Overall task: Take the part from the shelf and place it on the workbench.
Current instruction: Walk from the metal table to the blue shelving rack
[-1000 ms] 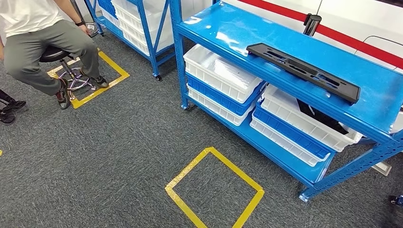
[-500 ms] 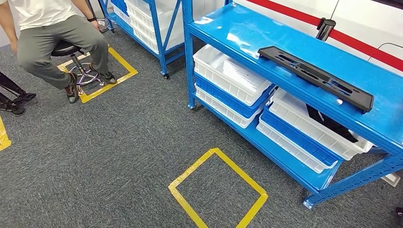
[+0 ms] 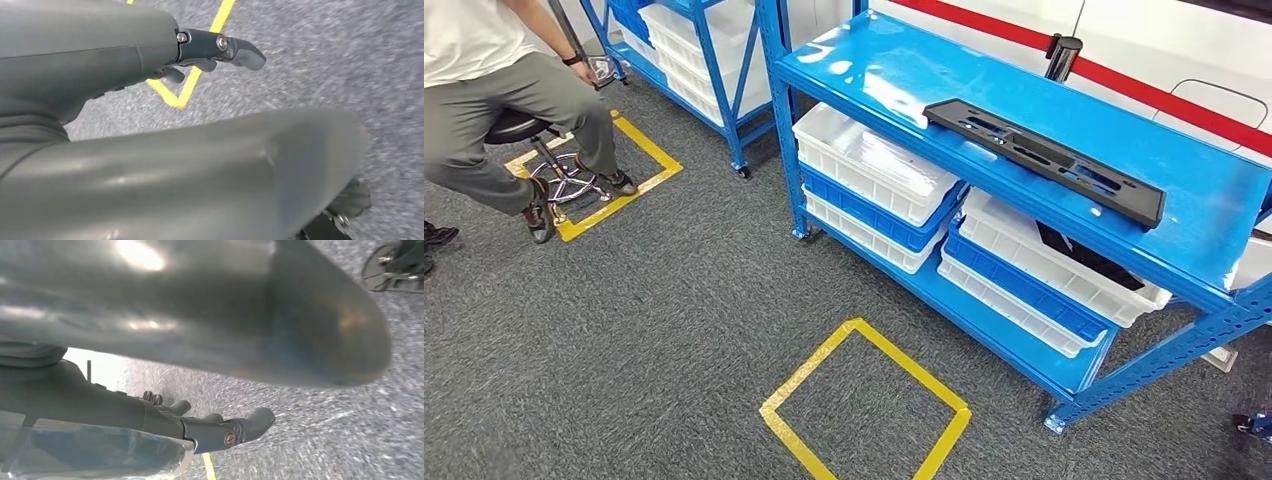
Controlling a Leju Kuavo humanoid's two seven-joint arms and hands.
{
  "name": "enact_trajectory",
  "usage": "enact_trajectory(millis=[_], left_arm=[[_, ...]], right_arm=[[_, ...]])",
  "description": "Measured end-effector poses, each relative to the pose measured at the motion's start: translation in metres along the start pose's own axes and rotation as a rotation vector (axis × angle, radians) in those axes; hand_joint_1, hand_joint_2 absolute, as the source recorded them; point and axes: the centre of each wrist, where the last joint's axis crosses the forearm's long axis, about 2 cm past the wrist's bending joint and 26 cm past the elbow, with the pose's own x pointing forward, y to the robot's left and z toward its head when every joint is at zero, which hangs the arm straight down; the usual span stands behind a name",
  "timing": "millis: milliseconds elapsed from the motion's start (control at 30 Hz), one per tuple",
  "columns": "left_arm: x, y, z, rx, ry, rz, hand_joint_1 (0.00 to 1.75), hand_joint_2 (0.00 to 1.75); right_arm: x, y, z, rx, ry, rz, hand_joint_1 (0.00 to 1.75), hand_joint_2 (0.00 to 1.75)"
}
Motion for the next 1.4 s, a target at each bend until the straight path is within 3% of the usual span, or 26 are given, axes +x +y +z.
enact_trajectory(millis=[1400], left_arm=[[-0.0036, 0.0026, -0.0007, 0.005, -0.001, -0.001, 0.0, 0.0]], right_arm=[[0.0007, 0.0005, 0.0003, 0.001, -0.002, 0.001, 0.0, 0.0]])
